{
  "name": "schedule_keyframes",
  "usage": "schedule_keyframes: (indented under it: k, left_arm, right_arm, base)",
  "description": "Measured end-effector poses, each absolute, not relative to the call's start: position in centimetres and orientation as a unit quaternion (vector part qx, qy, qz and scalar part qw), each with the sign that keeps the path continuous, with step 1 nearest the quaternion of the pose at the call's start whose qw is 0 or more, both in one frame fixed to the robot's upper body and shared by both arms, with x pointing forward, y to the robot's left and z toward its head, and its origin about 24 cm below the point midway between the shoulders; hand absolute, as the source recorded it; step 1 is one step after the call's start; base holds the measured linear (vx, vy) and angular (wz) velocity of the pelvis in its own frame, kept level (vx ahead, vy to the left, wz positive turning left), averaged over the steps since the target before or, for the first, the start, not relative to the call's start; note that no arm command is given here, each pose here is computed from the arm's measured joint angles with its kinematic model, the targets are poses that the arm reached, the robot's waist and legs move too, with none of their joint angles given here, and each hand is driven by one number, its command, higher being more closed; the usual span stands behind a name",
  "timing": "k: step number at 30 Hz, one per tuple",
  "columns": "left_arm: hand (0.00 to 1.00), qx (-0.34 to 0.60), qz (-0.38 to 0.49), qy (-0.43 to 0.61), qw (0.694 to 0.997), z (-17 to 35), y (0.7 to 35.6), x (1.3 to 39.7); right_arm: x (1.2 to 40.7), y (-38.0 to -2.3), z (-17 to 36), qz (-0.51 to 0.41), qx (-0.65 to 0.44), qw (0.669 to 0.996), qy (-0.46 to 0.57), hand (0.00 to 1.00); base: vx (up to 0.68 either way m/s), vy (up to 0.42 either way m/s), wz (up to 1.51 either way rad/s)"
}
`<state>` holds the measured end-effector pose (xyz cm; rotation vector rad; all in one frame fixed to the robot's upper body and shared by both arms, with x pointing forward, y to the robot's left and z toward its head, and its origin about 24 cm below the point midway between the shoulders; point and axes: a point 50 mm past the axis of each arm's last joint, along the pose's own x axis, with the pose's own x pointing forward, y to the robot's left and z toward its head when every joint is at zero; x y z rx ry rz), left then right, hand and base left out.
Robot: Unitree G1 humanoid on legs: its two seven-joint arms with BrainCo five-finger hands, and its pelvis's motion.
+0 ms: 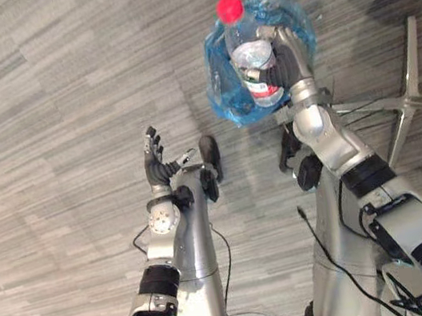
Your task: Gather rubbish on tea table into small bin, then transfer packed bag to large trash can.
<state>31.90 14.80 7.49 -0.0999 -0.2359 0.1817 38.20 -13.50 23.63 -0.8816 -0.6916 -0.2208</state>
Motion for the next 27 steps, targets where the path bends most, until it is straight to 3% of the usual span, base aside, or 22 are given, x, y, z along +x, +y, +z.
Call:
schedule_keyframes:
  k: [5,12,21,27]
  left_arm:
    - [0.0,-0.058,0.092,-0.118,0.987,7.6,14.9,31.9]
    - [0.0,-0.056,0.097,-0.107,0.988,7.3,15.2,32.0]
    - [0.0,-0.033,0.105,-0.071,0.991,5.8,15.7,31.8]
    - [0.0,-0.025,0.106,-0.066,0.992,5.5,15.9,31.8]
  right_arm:
    - [38.5,-13.7,23.5,-0.109,-0.415,0.847,-0.313,0.0]
    - [35.5,-11.5,24.2,-0.09,-0.388,0.828,-0.394,0.0]
    - [32.0,-10.3,17.4,-0.006,-0.453,0.804,-0.386,0.0]
    - [33.2,-9.9,13.4,0.058,-0.531,0.783,-0.318,0.0]
  base:
    - [-0.02,0.028,-0.02]
    - [-0.02,0.031,-0.05]
    - [0.0,0.003,0.0]
    - [0.0,0.002,0.01]
